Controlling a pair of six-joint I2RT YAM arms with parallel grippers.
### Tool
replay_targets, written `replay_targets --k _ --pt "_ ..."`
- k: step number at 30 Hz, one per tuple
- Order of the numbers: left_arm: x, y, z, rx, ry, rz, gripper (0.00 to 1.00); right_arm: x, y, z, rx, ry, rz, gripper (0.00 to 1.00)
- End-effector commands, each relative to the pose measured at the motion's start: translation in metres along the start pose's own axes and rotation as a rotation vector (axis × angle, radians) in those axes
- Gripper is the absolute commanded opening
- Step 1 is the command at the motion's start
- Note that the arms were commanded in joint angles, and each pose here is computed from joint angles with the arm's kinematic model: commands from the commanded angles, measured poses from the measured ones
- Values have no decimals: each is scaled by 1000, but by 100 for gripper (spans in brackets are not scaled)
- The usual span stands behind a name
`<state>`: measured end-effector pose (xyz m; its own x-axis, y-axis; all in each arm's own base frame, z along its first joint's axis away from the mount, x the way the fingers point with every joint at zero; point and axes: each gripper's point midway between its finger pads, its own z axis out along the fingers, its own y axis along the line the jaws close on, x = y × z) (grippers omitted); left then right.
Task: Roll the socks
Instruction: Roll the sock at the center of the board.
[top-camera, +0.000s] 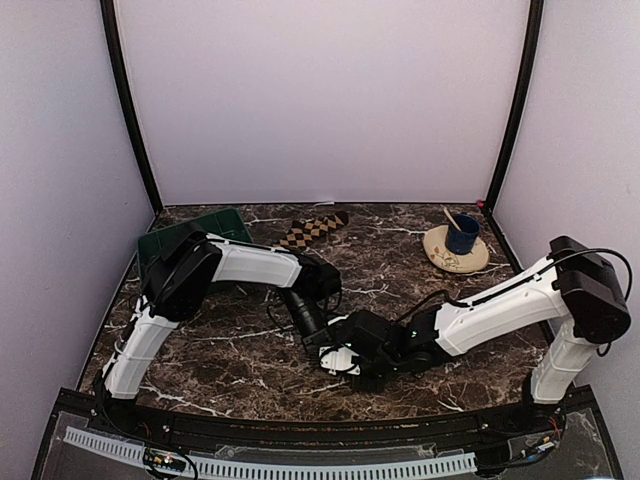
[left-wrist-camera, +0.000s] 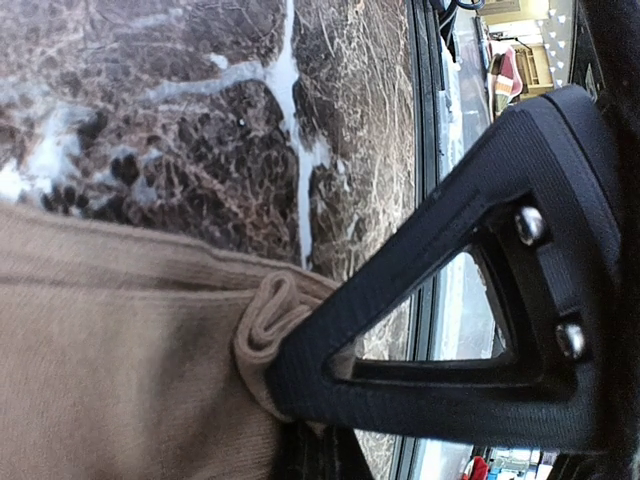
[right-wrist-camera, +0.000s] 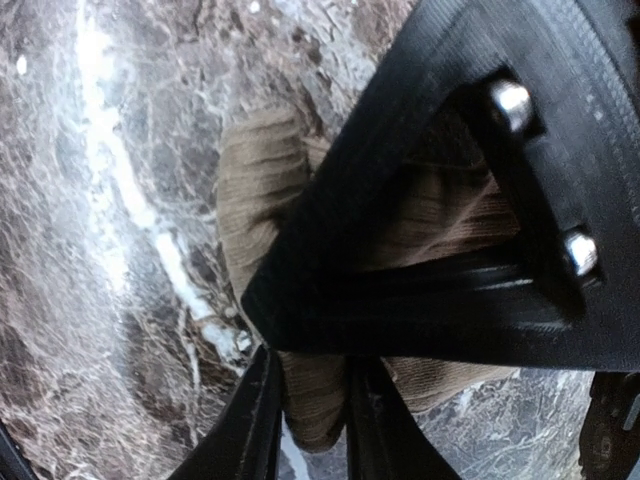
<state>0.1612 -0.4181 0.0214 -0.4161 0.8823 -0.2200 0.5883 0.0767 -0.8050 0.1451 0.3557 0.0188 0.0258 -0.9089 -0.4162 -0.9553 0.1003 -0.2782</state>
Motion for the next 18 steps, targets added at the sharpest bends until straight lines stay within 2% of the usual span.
replay_targets --k 1,10,18 --pt "16 41 0 -130 63 -11 0 56 26 11 -113 202 64 16" --pt "18 45 -12 -168 37 -60 7 48 32 8 -151 201 175 8" --pt "11 32 -35 -133 -83 -51 12 41 33 4 -156 179 253 8"
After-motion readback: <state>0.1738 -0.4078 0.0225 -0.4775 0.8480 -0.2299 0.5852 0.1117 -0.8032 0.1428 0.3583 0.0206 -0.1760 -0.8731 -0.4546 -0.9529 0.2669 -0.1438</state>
